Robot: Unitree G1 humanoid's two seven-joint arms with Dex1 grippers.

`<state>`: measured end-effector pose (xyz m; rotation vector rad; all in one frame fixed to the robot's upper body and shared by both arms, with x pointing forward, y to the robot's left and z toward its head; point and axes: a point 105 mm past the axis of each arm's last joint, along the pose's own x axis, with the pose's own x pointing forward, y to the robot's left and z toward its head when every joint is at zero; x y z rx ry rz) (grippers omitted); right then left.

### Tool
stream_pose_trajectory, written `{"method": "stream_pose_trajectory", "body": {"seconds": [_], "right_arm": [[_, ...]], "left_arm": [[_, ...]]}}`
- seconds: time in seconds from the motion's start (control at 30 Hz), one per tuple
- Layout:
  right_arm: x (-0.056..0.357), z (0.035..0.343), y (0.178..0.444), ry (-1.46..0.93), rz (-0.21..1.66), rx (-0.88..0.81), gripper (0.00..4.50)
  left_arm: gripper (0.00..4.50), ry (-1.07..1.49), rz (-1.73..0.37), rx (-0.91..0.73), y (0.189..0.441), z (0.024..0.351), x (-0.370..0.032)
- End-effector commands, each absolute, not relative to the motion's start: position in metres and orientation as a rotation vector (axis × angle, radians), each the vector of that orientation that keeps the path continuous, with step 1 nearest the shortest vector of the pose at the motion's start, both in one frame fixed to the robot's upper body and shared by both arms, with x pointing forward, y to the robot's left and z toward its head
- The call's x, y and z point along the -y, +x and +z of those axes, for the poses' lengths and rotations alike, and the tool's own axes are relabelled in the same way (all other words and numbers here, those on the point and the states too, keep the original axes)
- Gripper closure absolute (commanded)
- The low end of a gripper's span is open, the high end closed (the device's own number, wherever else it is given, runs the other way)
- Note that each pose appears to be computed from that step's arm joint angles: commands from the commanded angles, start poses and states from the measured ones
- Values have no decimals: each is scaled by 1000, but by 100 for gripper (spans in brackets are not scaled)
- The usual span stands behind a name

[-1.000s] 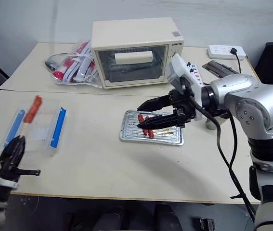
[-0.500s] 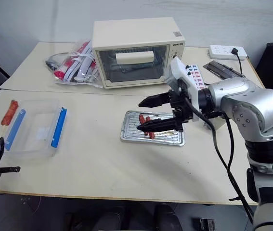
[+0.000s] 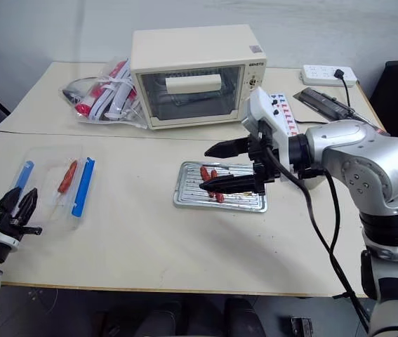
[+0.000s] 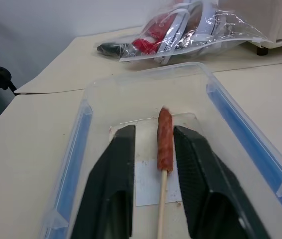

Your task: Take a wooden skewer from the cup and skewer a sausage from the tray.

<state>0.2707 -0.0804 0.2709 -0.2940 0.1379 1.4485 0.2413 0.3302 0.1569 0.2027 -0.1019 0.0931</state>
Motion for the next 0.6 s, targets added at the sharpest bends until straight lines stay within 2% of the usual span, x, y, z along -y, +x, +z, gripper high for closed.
{"method": "stream_pose_trajectory", "body": {"seconds": [0.03,0.27,0.43,0.6], "right_arm": [[81,281,265,-307,1449,-78,51],[85,281,271,-324,1438,-80,51],[91,280,278,-335,1415,-87,51],[93,276,279,-332,1415,-99,51]], "left_arm": [[193,250,102,145,228,175,-332],[193,244,83,140,177,208,-339],[193,169,-65,-10,133,207,-335],[193,169,-91,-71,120,214,-346]]}}
